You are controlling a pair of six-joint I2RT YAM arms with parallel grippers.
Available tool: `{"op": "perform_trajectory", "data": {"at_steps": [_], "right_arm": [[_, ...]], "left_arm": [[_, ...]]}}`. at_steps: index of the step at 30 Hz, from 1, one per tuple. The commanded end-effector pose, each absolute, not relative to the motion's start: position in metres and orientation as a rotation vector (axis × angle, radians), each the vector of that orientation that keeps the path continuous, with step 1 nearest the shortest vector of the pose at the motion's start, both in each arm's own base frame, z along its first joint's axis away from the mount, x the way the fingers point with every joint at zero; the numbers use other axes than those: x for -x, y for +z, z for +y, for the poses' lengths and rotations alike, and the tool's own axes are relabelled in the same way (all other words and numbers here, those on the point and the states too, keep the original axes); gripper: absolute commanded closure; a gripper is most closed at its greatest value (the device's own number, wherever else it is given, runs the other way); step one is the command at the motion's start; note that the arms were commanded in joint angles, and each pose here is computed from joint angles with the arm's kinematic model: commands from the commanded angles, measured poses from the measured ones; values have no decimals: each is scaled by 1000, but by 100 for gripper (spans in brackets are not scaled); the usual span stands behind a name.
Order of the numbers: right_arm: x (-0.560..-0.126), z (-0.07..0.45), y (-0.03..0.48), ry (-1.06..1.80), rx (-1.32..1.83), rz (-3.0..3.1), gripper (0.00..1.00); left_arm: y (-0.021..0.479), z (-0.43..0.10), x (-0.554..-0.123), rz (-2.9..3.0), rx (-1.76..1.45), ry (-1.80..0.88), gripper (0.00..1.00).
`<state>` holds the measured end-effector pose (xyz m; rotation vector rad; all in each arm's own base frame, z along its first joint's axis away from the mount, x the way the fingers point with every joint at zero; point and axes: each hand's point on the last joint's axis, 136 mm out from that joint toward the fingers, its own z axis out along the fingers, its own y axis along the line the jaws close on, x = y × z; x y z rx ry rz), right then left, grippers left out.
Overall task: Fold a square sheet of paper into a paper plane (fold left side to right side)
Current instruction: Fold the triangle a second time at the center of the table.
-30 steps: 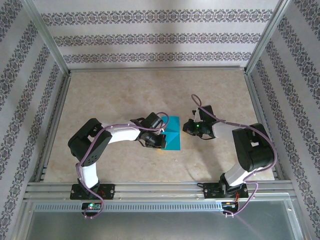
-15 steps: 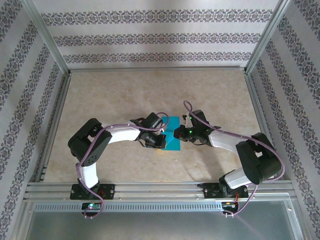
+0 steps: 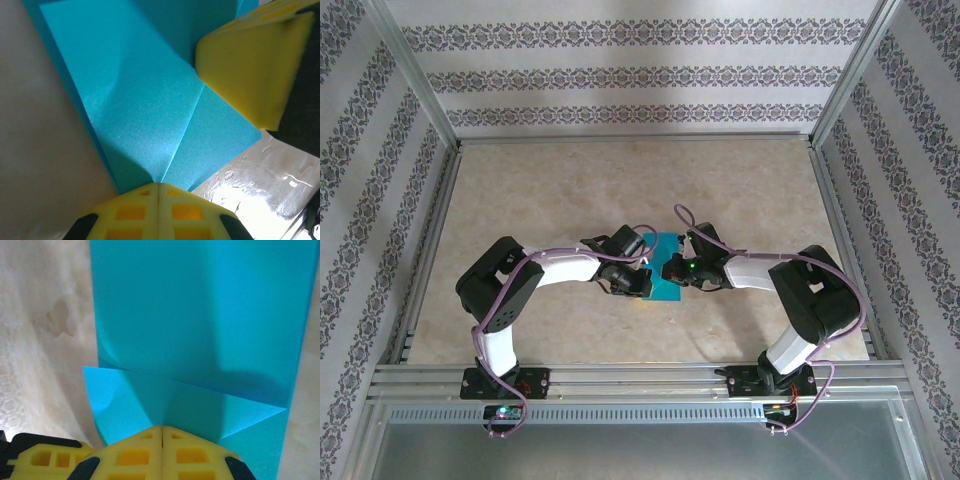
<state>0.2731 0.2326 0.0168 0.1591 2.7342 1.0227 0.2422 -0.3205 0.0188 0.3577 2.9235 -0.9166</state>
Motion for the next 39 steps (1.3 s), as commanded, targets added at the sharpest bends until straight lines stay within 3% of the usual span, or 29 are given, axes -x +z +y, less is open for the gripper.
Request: {"op": "perform_trajectory", "data": {"at_steps": [1,12,39], "right_arm": [[-271,227,7,949,-168,2772,100],[-256,220,-7,922,-202,2834,100],[-255,219,-9,921,-199,2841,100]], "left_arm": [[16,-314,-231,2978,-343,-889,100],[50,-342,-245,2870,-356,-1068,100],[21,-346,-269,2878,-330,-1013,100]]}}
